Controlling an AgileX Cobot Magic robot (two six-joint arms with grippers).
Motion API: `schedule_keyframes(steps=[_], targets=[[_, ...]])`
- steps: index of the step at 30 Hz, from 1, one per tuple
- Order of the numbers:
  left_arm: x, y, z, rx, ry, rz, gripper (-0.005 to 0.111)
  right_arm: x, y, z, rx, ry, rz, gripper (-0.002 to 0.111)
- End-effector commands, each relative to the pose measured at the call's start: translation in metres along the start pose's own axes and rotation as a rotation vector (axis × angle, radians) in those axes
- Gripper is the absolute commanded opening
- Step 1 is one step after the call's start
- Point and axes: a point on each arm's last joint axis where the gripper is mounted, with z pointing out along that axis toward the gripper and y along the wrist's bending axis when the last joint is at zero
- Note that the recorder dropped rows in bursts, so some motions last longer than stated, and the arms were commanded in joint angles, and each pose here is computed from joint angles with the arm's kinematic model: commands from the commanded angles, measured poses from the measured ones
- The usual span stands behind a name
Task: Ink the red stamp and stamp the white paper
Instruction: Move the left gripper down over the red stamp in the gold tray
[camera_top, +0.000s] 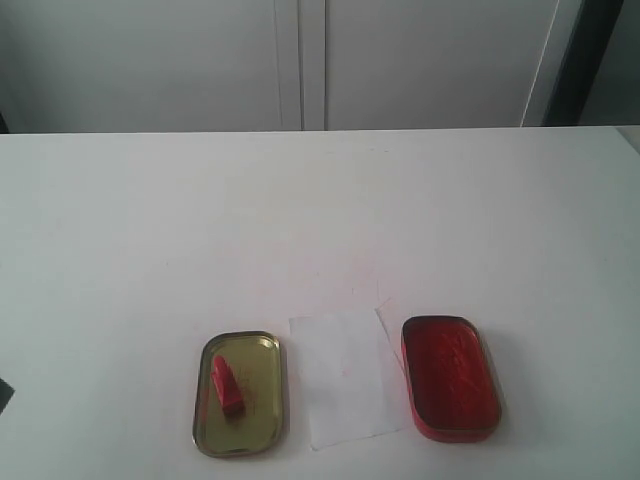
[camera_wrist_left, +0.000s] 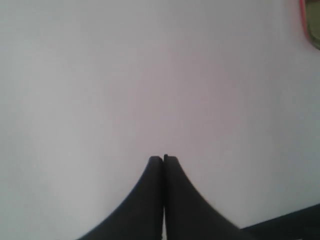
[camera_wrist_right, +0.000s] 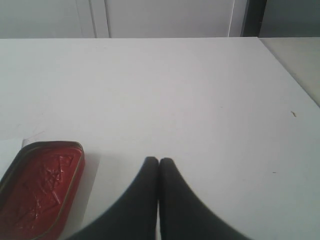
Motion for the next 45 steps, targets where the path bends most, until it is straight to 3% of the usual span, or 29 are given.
schedule_keyframes(steps=[1,10,27,33,45], targets=[[-0.009,-0.015,0.002,0.02,0.013,0.03,0.0,0.0,0.0,0.0,0.004,-0.016,-0.004,0.0],[-0.025,-0.034,0.013,-0.026,0.032,0.085,0.0,0.0,0.0,0.0,0.004,-0.016,-0.004,0.0],[-0.056,-0.087,0.023,-0.005,0.066,0.247,0.0,0.0,0.0,0.0,0.004,-0.016,-0.004,0.0],[-0.063,-0.102,0.025,-0.061,0.074,0.275,0.0,0.0,0.0,0.0,0.004,-0.016,-0.004,0.0],[-0.075,-0.148,0.035,-0.109,0.08,0.375,0.0,0.0,0.0,0.0,0.004,-0.016,-0.004,0.0]])
